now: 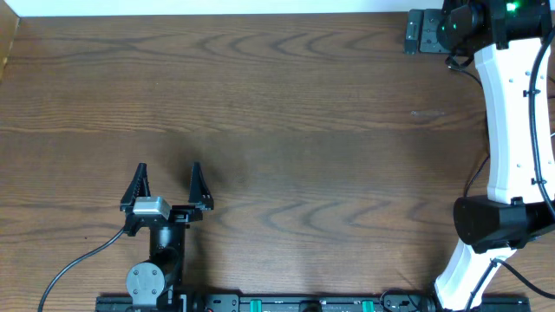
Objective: Untangle cables
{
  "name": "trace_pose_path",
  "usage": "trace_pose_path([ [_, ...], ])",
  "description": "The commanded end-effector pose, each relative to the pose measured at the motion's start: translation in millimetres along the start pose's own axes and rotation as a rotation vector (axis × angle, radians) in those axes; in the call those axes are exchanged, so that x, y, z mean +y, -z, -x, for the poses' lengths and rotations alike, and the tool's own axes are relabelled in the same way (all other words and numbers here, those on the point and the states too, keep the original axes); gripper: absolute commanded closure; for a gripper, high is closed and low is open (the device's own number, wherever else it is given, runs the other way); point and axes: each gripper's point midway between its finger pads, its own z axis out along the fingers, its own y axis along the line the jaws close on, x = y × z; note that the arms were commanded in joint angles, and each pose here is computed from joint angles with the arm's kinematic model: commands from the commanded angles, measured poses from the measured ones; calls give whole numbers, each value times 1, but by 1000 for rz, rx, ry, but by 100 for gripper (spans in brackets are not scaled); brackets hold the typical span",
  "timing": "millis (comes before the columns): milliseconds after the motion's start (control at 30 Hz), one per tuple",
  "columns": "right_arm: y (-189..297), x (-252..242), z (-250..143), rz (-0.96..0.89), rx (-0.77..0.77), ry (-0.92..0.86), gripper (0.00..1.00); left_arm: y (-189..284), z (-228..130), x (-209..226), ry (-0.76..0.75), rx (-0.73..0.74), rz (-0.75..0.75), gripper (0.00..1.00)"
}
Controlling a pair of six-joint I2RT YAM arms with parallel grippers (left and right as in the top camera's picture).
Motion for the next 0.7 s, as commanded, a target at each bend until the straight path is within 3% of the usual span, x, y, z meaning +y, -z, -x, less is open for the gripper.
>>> trace_pose_path([
  [0,18,0,6,8,-45,-18,1,0,1,3,-2,-7,16,2],
  [533,18,0,6,8,-45,-18,1,20,-96,18,1,398,77,1],
  [667,18,0,6,8,-45,-18,1,21,-97,19,-2,402,87,1],
])
